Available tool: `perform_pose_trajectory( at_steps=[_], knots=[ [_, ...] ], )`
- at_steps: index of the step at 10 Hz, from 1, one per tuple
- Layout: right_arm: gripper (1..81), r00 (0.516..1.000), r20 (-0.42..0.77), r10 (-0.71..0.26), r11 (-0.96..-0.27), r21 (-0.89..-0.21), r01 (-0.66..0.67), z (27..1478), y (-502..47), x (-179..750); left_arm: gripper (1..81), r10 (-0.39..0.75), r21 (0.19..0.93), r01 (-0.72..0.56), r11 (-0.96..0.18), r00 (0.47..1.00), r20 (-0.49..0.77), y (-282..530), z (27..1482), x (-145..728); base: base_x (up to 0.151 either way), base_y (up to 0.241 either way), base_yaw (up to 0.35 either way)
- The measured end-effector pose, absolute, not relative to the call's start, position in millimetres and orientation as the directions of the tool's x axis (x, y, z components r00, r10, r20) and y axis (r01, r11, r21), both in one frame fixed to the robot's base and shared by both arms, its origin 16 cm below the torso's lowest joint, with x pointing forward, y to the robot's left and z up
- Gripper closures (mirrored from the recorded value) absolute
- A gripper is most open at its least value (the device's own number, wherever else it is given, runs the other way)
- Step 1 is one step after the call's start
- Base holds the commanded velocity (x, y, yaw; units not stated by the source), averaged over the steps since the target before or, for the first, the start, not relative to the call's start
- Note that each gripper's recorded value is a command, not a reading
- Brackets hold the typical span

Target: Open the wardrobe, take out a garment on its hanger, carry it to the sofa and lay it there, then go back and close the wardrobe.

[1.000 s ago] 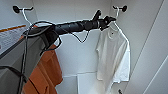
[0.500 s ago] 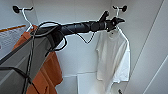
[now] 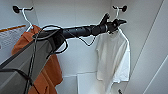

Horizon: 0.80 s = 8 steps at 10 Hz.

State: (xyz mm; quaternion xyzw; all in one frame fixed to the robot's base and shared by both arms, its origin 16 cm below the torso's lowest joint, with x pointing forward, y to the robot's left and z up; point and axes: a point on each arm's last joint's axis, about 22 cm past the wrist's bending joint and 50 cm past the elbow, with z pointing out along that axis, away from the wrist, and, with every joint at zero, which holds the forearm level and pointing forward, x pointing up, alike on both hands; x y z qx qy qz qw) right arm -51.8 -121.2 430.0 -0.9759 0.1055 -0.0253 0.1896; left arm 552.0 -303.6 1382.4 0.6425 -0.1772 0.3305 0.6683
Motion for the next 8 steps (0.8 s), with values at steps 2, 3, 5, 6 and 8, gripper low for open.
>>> perform_pose_trajectory(
  at_steps=[2, 3, 5, 6, 8],
  knots=[
    [1.0, 0.976, 0.008, -0.216, -0.906, -0.375, -0.197, 430, -121, -52, 1.0, 0.231, 0.734, -0.679, -0.014, 0.712, 0.663, -299, 1392, 549, 0.0, 0.0, 0.0],
    [1.0, 0.976, 0.005, -0.218, -0.905, -0.375, -0.2, 430, -120, -54, 1.0, 0.231, 0.731, -0.682, 0.011, 0.713, 0.662, -296, 1395, 541, 0.0, 0.0, 0.0],
    [1.0, 0.976, 0.002, -0.218, -0.905, -0.374, -0.201, 430, -119, -55, 1.0, 0.244, 0.727, -0.686, 0.032, 0.711, 0.66, -288, 1400, 540, 0.0, 0.0, 0.0],
    [1.0, 0.976, 0.0, -0.218, -0.905, -0.374, -0.202, 430, -119, -55, 1.0, 0.248, 0.727, -0.686, 0.036, 0.71, 0.659, -286, 1401, 541, 0.0, 0.0, 0.0],
    [1.0, 0.976, -0.001, -0.217, -0.905, -0.374, -0.202, 430, -119, -55, 1.0, 0.24, 0.724, -0.687, 0.062, 0.714, 0.658, -285, 1403, 530, 0.0, 0.0, 0.0]
  ],
)
